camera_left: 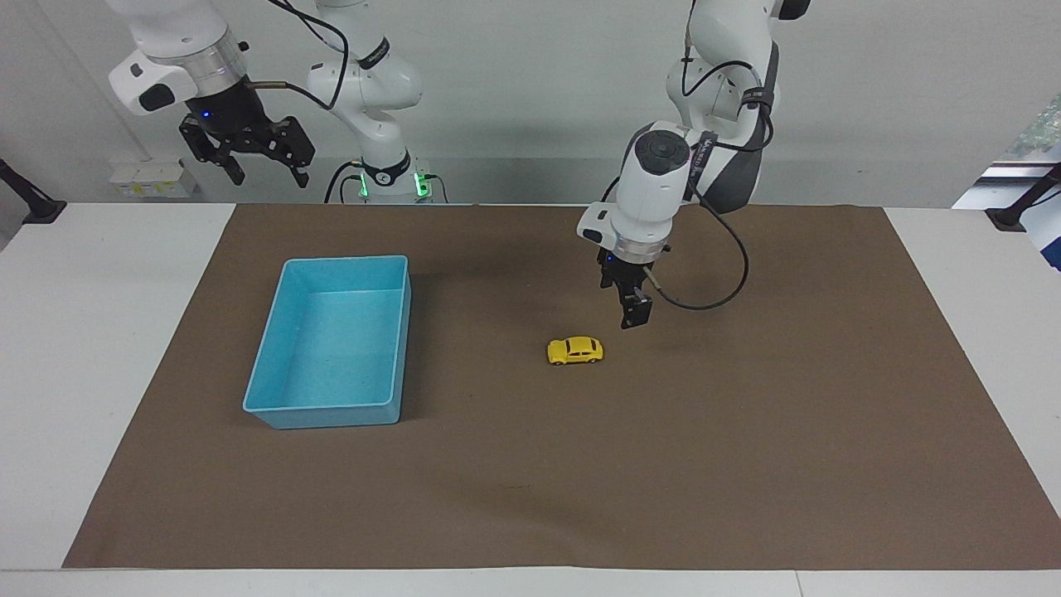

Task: Wind up and store yellow beetle car

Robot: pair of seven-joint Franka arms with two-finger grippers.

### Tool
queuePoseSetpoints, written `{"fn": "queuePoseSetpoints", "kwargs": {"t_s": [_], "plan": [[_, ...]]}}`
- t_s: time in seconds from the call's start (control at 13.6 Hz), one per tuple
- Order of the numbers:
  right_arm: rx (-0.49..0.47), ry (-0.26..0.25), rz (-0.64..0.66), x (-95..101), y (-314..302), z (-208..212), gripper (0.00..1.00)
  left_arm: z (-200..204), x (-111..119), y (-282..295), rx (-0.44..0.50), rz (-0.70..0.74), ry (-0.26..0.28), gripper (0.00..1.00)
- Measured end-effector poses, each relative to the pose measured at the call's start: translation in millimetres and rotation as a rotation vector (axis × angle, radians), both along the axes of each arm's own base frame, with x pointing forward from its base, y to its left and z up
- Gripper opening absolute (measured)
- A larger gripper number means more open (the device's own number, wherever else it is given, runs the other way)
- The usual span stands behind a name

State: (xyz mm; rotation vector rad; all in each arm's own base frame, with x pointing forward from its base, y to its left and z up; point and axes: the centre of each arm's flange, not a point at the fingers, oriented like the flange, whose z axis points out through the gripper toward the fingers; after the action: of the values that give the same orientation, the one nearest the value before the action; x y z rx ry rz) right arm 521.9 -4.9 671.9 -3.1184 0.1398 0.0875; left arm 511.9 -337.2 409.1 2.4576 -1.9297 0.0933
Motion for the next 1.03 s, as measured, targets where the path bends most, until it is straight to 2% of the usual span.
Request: {"fn": "queuePoseSetpoints", "kwargs": {"t_s": [0.52, 0.81, 1.03], "plan": [[0.000, 0.000, 0.000, 0.0, 0.0, 0.0, 1.00, -43.8, 6.6, -24.7, -0.033, -0.009, -0.051, 1.00], [0.000, 0.000, 0.000, 0.0, 0.0, 0.0, 1.00, -91.1, 1.6, -47.1, -0.040, 0.010, -0.052, 1.00], [0.000, 0.000, 0.000, 0.0, -0.2, 0.0, 1.00, -100.8, -1.0, -51.8, -0.037, 0.015, -0.047, 0.96]]}}
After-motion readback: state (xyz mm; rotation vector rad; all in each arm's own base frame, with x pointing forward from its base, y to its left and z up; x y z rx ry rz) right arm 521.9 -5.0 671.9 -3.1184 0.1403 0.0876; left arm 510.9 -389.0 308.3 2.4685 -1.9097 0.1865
